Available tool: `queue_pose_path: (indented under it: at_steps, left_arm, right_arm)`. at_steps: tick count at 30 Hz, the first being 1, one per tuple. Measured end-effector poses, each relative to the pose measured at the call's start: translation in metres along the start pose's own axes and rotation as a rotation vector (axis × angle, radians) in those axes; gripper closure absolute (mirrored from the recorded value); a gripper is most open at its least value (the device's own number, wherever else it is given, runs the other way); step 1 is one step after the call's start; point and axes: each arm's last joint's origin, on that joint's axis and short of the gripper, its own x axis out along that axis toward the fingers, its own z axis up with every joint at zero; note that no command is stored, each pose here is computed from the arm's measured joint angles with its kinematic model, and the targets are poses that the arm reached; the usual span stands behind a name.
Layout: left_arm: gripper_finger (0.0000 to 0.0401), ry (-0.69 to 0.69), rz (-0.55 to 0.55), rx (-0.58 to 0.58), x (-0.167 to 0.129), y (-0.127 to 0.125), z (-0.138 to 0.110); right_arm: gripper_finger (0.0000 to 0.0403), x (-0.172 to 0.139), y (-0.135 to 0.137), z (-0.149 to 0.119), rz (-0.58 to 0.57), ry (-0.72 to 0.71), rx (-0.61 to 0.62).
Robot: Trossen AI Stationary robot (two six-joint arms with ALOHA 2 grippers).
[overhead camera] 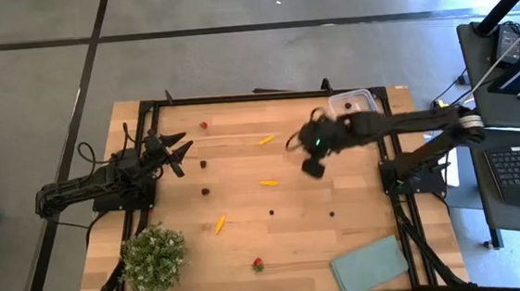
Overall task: Pick and placing Produce into tupperware
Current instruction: Put the black cherry into the transparent bin
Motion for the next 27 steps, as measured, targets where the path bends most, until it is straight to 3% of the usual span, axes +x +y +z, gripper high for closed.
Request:
queue_pose_path:
  at_steps: [5,13,20,27]
  left_arm:
    - [0.0222,0.0,0.0,0.0,0.0,0.0,0.0]
    - [0.0222,0.0,0.0,0.001,0.0,0.0,0.0]
    - [0.0222,0.0,0.0,0.003,0.0,0.0,0.0]
    - [0.0222,0.0,0.0,0.001,0.0,0.0,0.0]
  right_arm:
    - [0.0402,-0.022,-0.052,-0.008,-0.15,-0.028,0.147]
    - [0.0403,-0.017,-0.121,-0.053,-0.319,-0.023,0.482]
    - [0.0403,0.0,-0.155,-0.066,-0.402,-0.158,0.636]
    - [0.0403,0.037,-0.17,-0.094,-0.453,-0.015,0.687]
